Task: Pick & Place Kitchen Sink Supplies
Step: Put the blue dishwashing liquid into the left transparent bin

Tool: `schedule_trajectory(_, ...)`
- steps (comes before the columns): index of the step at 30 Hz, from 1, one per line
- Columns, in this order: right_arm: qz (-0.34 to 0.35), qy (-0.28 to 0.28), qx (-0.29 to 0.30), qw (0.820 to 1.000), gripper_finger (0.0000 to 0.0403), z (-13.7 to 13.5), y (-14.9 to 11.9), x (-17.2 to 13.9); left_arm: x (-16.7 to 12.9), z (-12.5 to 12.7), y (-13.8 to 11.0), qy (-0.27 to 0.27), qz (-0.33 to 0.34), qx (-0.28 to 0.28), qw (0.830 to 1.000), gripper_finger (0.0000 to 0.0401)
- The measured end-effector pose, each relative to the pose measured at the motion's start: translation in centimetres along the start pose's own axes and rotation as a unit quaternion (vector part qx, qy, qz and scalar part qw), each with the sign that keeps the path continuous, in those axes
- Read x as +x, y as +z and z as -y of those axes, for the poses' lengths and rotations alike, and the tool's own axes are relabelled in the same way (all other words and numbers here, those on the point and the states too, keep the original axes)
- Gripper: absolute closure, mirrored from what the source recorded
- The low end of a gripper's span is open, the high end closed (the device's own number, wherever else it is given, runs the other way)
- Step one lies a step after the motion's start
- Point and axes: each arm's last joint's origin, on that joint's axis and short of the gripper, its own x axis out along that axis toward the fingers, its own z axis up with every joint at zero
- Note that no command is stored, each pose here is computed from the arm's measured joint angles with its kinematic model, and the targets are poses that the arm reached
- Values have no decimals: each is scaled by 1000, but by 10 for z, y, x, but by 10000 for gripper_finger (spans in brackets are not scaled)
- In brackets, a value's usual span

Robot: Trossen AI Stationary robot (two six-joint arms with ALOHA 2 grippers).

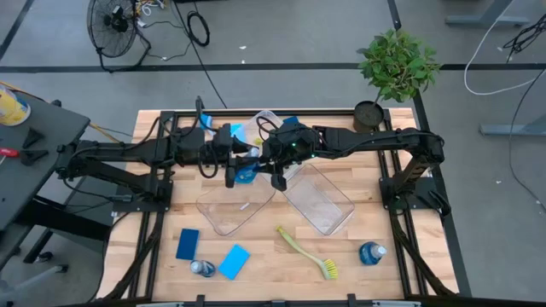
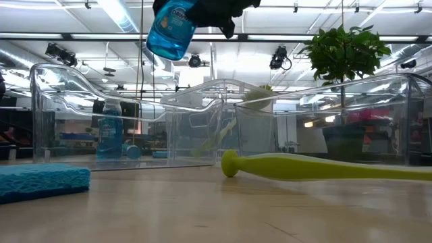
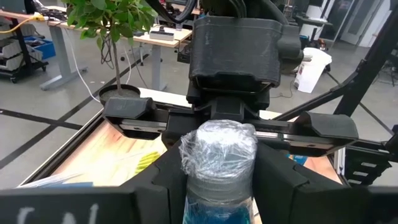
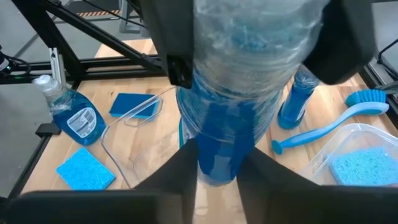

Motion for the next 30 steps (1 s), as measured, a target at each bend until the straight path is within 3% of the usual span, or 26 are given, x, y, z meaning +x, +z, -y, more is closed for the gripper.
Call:
schedule_trajectory(8,10,-4,-3,1000,195,0,2,-1,0,0,-3,-1,-14,-3,1000,256)
schedule_trajectory(13,10,-6,0,1000,156,0,3,-3,0,0,-4,-2,-18,-2,1000,259)
schedule_trajectory(23,5,-7,-3,1000,155,-3,10,-34,-10,-1,-2,8,-25,1,1000,255)
schedule_trajectory(30,-15,-46,-10,999,170,-5,11,-67,-27,-3,3,20,-26,0,999,258)
